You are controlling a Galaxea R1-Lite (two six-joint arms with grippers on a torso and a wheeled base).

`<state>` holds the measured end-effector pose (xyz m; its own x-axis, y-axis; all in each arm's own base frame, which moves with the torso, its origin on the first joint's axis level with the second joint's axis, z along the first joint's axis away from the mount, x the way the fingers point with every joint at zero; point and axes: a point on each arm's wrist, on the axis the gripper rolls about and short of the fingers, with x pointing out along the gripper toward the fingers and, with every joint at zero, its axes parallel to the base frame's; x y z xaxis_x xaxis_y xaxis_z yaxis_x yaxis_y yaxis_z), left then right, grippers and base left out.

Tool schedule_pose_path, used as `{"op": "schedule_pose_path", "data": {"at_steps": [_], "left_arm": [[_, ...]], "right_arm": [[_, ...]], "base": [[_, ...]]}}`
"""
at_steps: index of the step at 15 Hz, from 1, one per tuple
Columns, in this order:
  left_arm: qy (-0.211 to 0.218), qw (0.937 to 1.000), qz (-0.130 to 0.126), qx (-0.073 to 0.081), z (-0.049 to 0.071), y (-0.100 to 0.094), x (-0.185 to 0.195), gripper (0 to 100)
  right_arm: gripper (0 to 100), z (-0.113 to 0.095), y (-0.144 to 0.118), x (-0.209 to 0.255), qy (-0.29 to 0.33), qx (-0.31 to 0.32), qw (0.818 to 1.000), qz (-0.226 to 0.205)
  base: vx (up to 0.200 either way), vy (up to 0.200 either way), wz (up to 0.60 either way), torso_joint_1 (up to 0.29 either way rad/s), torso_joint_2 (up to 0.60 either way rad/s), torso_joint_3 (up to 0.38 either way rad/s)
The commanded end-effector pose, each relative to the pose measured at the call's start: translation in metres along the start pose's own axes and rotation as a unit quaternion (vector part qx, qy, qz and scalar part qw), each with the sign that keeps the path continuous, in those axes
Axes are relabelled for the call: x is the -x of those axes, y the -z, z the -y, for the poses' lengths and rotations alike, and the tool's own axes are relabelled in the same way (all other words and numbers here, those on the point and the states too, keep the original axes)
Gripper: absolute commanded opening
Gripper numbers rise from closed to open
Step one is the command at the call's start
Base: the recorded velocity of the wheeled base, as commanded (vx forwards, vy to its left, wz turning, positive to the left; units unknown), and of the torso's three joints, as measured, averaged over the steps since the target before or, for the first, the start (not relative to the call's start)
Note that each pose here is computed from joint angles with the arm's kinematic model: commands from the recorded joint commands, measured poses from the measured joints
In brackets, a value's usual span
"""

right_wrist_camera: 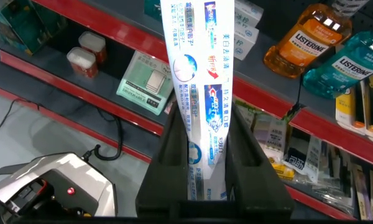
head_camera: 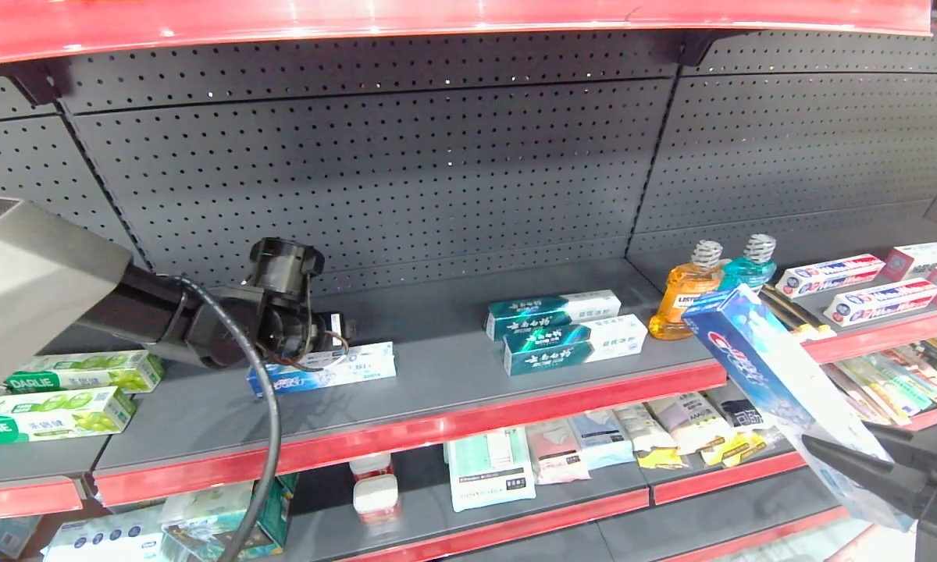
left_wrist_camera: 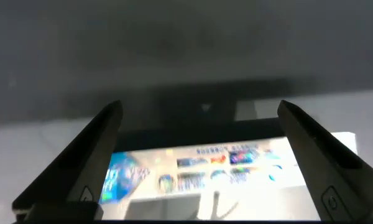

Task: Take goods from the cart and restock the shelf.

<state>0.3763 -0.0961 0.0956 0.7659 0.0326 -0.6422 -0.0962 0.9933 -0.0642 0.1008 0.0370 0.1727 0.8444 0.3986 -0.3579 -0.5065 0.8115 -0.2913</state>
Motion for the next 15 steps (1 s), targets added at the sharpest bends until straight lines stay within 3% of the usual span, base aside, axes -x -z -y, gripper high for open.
{"op": "schedule_pose_path", "data": {"at_steps": [1, 15], "left_arm": [[0.000, 1.0000, 0.001, 0.001, 0.003, -0.002, -0.010, 100], [-0.013, 0.9987, -0.048, -0.003, 0.003, 0.011, -0.011, 100]], "right_arm": [[0, 0.000, 0.000, -0.001, -0.001, 0.000, 1.000, -0.002], [0, -0.001, 0.002, -0.002, -0.002, -0.001, 1.000, -0.006]], "base": [[0.000, 0.000, 0.00, 0.000, 0.00, 0.000], [0.000, 0.000, 0.00, 0.000, 0.00, 0.000]]}}
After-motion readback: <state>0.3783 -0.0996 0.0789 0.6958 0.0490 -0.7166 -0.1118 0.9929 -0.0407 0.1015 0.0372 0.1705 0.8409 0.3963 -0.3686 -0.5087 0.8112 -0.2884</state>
